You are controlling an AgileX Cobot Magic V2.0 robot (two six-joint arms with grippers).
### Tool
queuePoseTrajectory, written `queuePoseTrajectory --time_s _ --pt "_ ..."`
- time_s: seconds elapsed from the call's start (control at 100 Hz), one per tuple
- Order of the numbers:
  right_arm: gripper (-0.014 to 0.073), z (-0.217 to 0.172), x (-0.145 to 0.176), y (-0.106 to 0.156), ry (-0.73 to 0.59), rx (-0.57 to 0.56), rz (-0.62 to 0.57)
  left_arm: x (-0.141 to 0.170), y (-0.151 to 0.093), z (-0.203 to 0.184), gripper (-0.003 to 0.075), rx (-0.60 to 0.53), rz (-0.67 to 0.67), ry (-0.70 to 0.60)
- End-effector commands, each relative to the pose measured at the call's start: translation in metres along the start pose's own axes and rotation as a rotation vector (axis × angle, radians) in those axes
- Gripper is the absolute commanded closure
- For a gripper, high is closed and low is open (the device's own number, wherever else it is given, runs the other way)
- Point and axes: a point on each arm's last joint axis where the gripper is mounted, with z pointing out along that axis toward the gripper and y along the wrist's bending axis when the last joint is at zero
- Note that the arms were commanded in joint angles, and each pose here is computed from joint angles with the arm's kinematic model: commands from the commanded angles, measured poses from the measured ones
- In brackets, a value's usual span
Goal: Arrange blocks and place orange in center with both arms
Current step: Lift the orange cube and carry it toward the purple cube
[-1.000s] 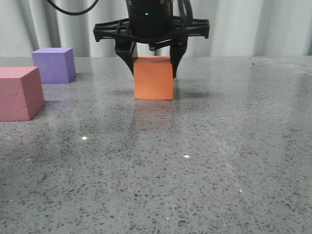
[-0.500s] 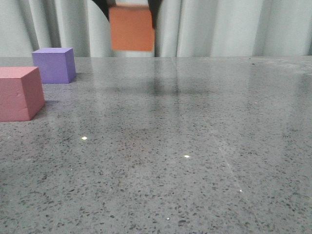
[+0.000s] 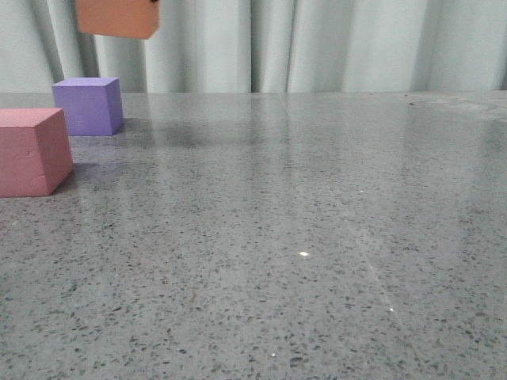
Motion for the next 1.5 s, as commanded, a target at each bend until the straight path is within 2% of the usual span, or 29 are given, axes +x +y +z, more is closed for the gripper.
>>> queuePoseTrajectory --time_s 0.0,0.16,0.54,1.24,1.49 --pt "0.0662 -0.005 -0.009 0.001 -0.063 -0.003 -0.006 -0.011 0.021 -0.027 0.0522 0.015 -0.019 -0.094" --pt "0.0662 -0.005 -0.009 0.001 -0.063 -0.002 -0.006 0.001 0.042 -0.015 0.0522 -0.009 -0.035 -0.063" --pt "0.0662 -0.005 -0.009 0.001 -0.063 -0.002 -0.006 0.033 0.076 -0.002 0.0522 0.068 -0.102 -0.076" --pt "0.0662 -0.005 -0.009 0.001 -0.063 -0.002 -0.006 0.033 0.073 0.004 0.0522 0.111 -0.082 -0.128" --pt "0.0662 -0.005 -0.008 0.001 -0.062 -0.002 -0.006 0.036 0.068 0.02 0.0522 0.101 -0.071 -0.092"
